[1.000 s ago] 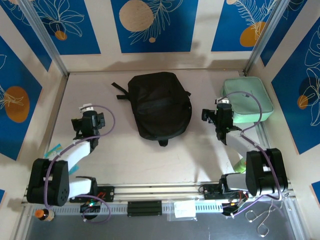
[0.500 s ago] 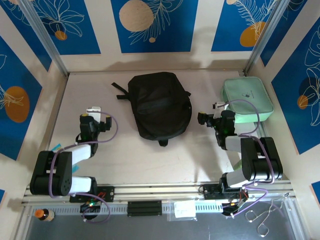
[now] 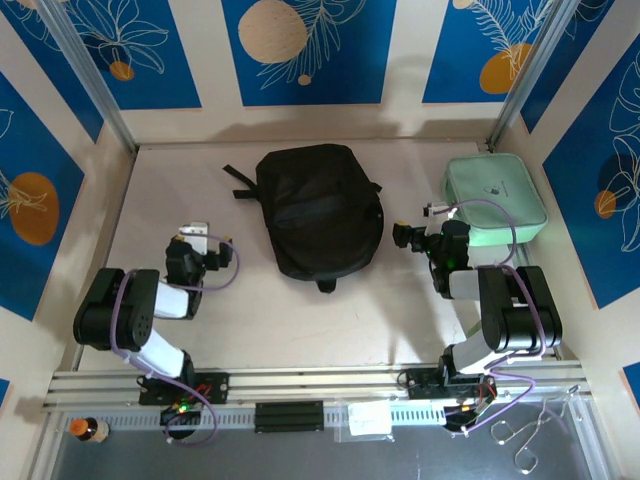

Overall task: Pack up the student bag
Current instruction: Reset both arms

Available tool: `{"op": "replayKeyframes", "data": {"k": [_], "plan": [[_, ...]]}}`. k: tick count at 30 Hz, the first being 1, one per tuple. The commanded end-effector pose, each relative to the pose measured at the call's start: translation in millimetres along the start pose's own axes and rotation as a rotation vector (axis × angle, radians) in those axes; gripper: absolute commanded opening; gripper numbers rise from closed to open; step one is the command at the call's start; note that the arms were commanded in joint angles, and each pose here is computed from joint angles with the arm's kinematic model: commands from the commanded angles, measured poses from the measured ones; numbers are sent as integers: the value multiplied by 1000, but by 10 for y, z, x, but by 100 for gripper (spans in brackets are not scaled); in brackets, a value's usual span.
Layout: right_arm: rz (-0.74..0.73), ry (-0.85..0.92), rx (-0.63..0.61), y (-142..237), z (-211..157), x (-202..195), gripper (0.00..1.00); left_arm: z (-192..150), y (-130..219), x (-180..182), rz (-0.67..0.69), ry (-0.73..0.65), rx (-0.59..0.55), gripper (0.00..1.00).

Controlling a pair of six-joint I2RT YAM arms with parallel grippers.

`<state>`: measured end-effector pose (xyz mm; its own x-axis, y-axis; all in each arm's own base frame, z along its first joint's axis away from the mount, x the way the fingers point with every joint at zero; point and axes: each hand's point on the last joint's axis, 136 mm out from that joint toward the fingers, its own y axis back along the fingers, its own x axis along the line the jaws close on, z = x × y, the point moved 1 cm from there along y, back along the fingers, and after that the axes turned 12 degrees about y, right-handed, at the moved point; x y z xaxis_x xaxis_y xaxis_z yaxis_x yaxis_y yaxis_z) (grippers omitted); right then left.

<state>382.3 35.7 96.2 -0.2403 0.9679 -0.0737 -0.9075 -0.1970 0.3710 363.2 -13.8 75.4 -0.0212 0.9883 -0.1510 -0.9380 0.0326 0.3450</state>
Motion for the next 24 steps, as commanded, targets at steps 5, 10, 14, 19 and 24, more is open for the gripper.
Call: {"op": "replayKeyframes", "data": {"k": [5,10,14,19,24], "plan": [[11,-23,-1,-33,26,-56,99,277,-107,64,87,15,-57,100],[11,-24,1,-33,21,-57,99,263,-108,-41,22,-10,-51,100],[11,-23,0,-33,23,-55,99,246,-174,-88,-1,-23,-8,100],[10,-24,1,-33,21,-58,99,241,-181,-92,-1,-27,-4,100],[11,-24,1,-34,22,-55,99,241,-170,-98,-6,-25,-9,100]]}}
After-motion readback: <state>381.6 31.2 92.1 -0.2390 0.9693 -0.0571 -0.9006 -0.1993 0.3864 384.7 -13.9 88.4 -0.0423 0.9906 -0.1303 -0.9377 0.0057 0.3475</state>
